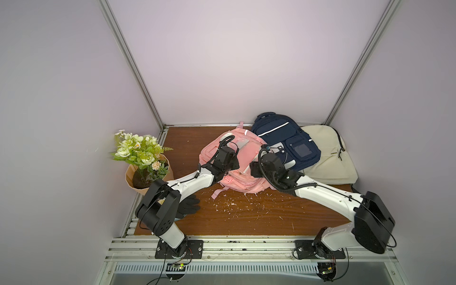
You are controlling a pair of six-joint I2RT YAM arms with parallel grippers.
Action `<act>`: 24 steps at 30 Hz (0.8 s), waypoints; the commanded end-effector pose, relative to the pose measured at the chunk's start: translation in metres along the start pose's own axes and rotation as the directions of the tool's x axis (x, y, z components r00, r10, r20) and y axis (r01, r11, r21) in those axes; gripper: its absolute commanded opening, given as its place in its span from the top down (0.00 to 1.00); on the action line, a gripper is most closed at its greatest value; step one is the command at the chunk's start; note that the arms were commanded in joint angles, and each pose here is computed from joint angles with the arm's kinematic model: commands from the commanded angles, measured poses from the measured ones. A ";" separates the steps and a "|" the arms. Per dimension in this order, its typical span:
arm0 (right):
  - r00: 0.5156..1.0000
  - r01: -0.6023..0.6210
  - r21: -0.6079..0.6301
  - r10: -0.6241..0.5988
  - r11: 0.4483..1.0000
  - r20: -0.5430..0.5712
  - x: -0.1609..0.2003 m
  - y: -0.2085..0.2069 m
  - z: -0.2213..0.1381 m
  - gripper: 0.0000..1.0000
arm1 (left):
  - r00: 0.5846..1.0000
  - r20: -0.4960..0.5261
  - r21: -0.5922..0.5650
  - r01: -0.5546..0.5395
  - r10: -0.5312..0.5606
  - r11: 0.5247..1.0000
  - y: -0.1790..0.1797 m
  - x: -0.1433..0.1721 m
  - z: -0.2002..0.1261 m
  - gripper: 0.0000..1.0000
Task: Zip up the backpack
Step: Adjust the backpack at the center of the board, then zip the zipper on the backpack.
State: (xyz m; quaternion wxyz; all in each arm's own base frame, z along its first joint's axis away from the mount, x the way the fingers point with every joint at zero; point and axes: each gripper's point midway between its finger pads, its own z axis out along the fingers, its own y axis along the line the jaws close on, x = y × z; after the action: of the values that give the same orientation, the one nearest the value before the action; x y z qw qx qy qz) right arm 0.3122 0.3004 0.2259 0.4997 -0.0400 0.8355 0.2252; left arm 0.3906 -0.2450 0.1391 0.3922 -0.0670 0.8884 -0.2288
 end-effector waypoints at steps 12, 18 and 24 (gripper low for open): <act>0.955 -0.296 -0.121 0.294 0.948 -0.030 0.057 0.031 0.017 0.46 | 0.991 0.094 0.207 0.075 -0.096 0.976 -0.050 -0.033 -0.033 1.00; 0.933 -0.350 -0.143 0.359 0.926 0.034 0.044 0.026 0.015 0.48 | 0.990 0.087 0.216 0.090 -0.111 0.972 -0.051 -0.030 -0.039 1.00; 0.909 -0.413 -0.127 0.417 0.902 -0.001 0.051 0.018 0.034 0.51 | 0.990 0.071 0.253 0.102 -0.124 0.962 -0.057 -0.027 -0.043 1.00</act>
State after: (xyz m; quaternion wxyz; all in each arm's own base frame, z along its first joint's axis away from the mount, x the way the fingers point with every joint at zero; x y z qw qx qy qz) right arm 0.2986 0.3359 0.1703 0.4527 0.0747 0.8176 0.3477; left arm 0.3746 -0.2471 0.1553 0.3862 -0.0879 0.8756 -0.2766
